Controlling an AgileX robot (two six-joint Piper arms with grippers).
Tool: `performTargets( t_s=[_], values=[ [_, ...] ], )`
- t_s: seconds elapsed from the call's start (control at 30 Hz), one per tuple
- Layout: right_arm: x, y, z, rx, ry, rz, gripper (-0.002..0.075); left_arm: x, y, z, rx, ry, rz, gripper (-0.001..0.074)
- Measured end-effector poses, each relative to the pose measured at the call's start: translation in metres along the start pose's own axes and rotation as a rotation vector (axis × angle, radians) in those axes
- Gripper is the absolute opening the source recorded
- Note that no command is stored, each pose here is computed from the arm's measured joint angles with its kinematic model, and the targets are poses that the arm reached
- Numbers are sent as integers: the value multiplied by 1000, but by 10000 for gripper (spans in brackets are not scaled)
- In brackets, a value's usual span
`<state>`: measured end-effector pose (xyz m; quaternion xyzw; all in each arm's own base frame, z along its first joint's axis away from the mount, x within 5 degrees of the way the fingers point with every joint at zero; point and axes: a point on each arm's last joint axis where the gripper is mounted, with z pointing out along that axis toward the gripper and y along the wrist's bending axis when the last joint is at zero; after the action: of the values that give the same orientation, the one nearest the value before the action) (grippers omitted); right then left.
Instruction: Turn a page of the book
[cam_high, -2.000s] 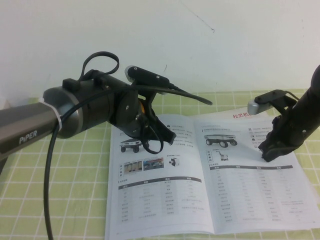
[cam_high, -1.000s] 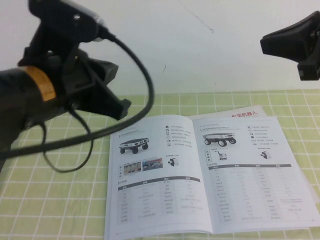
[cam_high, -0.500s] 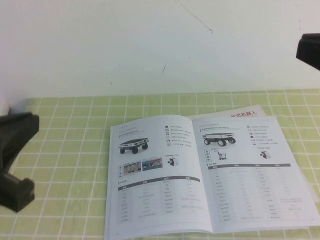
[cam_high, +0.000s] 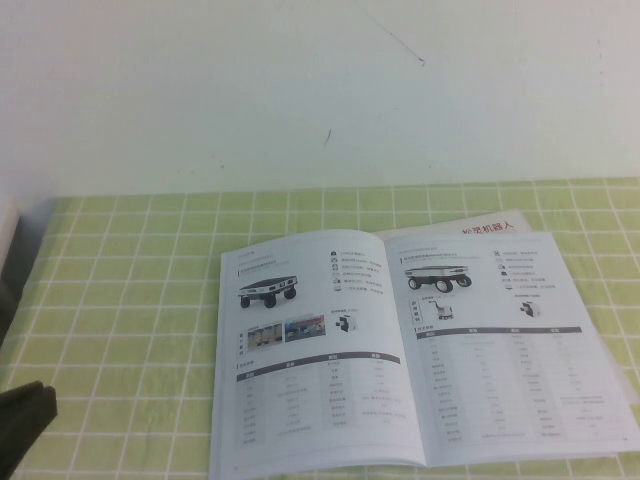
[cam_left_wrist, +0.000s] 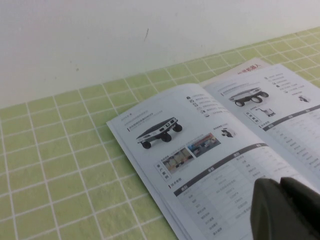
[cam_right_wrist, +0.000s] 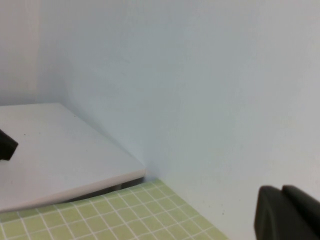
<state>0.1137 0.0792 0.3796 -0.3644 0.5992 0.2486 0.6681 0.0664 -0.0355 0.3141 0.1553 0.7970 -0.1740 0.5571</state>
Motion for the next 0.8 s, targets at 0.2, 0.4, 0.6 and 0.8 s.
performTargets(
  t_s=[0.2, 0.4, 0.6, 0.8],
  values=[
    [2, 9, -9, 3, -23, -7, -3, 10, 1, 3, -1, 64, -21, -4],
    [0, 11, -11, 5, -31, -16, -3, 13, 1, 3, -5, 90, -25, -4],
    [0, 11, -11, 7, -30, -17, -3, 13, 1, 3, -5, 92, -25, -4],
    [0, 11, -11, 7, -30, -17, -3, 13, 1, 3, -5, 94, -25, -4]
  ],
)
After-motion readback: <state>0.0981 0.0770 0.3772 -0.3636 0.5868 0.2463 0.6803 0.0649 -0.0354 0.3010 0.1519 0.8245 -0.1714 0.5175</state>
